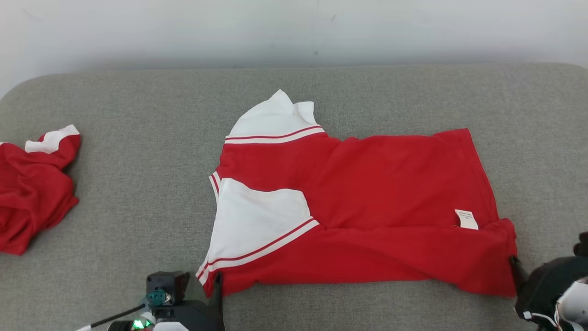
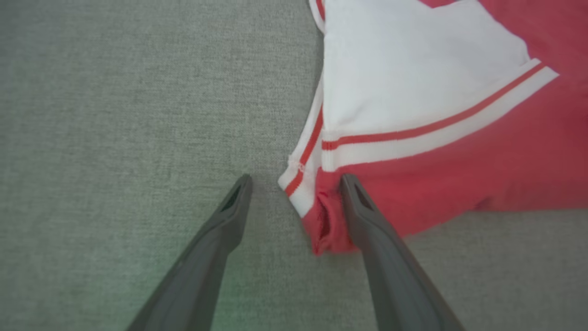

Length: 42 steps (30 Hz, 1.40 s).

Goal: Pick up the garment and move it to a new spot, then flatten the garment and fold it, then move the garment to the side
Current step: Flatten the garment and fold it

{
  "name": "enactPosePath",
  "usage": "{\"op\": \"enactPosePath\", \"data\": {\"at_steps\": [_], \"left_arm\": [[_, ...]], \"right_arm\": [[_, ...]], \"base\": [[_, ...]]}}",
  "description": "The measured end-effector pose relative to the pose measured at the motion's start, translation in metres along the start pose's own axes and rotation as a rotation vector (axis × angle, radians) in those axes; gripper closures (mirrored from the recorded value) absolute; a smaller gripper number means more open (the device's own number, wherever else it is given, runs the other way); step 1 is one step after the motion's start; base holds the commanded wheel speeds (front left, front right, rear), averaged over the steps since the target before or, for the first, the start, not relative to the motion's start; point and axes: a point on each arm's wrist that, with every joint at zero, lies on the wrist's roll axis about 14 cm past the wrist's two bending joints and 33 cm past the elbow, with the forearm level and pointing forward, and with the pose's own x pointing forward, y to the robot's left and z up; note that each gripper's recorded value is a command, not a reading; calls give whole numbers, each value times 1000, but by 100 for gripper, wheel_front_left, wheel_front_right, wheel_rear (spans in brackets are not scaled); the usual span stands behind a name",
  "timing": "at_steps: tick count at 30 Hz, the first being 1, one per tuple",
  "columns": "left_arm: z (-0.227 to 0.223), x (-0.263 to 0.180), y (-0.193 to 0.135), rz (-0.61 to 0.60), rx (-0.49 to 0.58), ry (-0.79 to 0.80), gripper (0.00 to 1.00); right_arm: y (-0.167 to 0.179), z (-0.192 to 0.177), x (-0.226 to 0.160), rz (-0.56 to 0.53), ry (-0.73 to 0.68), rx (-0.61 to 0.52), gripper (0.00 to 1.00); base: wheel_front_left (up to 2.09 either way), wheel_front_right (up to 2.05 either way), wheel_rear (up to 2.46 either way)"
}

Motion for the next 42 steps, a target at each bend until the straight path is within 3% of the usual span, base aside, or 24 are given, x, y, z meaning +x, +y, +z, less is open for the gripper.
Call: {"op": "enactPosePath", "data": {"at_steps": [6,7,9,10,11,12,24,35,36,37,38,39,40,42], "left_arm": [[-5,4,1,7,-24,49,0],[-6,4,1,4,-31,60,11],[-9,3,1,2,-49,82,61],[-11,3,1,-2,-59,96,78],[-12,2,1,-4,-62,104,100],[-13,1,0,-7,-65,112,100],[-29,-24,-8,-32,-109,160,100],[-45,-51,-15,-20,-167,200,100],[-46,-52,-14,-16,-168,201,76],[-47,-53,-13,-11,-168,207,35],[-47,-54,-11,-2,-169,207,4],[-47,-55,-8,10,-174,210,0],[-48,-56,-5,17,-176,213,0],[-41,-56,2,42,-181,189,0]], "right_arm": [[20,-20,18,61,125,26,0],[23,-26,20,68,156,21,0],[26,-30,21,75,191,14,0],[28,-33,22,79,208,9,0],[30,-34,21,85,220,7,56],[31,-34,21,88,219,8,100],[8,-20,-1,58,125,56,100],[-15,-43,-23,17,155,109,100],[-15,-47,-22,17,166,113,100],[-16,-51,-22,17,176,117,100],[-16,-53,-21,17,175,123,64],[-18,-53,-20,14,172,128,13],[-19,-52,-20,6,163,123,0],[-23,-43,-19,-6,120,125,0]], "base": [[0,0,0],[0,0,0],[0,0,0],[0,0,0],[0,0,0],[0,0,0],[0,0,0],[0,0,0],[0,0,0],[0,0,0],[0,0,0],[0,0,0],[0,0,0],[0,0,0]]}}
